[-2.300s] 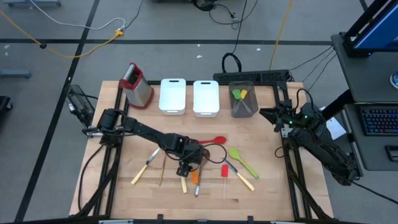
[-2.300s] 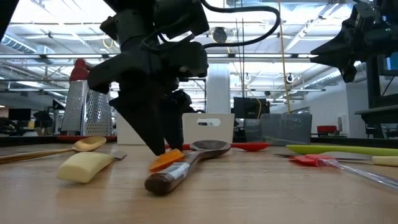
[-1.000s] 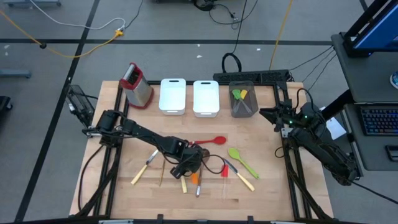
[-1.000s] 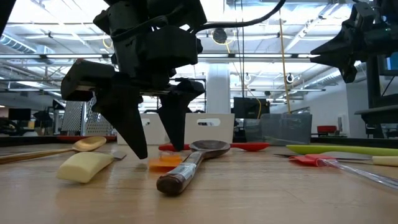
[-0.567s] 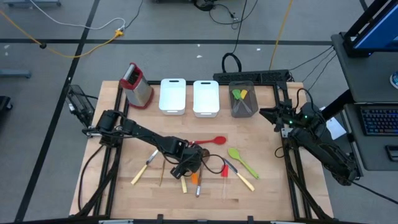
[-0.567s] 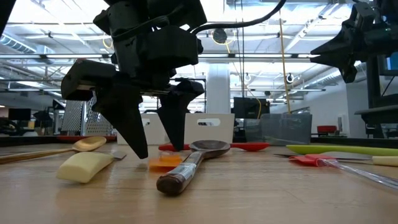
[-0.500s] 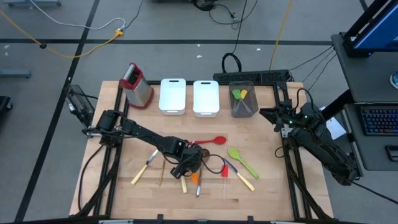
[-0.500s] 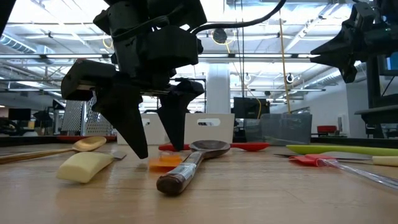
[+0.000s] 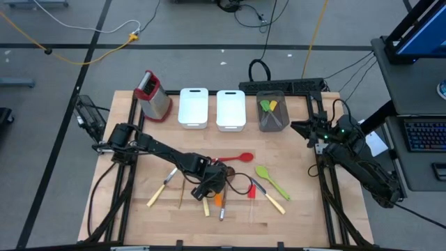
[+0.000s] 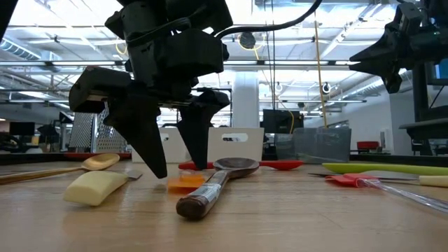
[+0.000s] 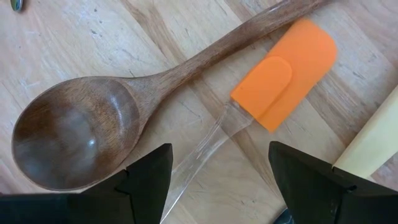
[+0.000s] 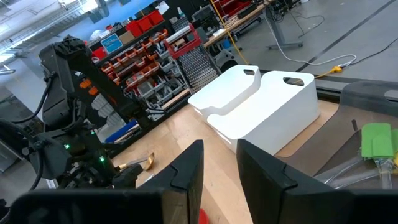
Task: Pick & Place Kitchen Items
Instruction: Put the orange silicone spatula into the black bin
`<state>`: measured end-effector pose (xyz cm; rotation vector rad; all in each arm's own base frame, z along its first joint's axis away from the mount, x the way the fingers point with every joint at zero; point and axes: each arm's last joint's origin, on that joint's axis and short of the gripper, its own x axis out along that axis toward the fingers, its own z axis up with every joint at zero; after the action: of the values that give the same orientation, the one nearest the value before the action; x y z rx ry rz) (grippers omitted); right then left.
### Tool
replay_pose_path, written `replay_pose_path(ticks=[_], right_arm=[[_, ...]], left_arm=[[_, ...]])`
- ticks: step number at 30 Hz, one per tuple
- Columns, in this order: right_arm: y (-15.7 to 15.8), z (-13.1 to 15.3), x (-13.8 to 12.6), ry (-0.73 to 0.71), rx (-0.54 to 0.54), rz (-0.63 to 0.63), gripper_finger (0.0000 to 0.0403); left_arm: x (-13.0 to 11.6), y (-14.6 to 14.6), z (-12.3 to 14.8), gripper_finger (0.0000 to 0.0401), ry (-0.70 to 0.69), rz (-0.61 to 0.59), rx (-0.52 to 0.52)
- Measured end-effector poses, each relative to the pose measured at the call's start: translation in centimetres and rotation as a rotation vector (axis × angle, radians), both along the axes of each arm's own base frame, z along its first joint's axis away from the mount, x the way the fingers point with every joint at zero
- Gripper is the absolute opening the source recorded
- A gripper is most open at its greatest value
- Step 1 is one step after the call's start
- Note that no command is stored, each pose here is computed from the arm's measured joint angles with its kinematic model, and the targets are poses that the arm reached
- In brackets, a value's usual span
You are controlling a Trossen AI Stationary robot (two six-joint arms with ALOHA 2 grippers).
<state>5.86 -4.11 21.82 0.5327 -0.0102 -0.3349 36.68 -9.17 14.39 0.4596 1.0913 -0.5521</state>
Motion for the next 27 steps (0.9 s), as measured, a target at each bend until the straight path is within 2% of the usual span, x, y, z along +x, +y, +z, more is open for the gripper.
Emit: replay_pose_path(ticks=[27], right_arm=[[0.0,0.0,0.0,0.0,-0.001,-0.001,0.0089]], left_arm=[[0.29,-0.22,0.15,0.0273,-0.039,-0.017,-0.003]])
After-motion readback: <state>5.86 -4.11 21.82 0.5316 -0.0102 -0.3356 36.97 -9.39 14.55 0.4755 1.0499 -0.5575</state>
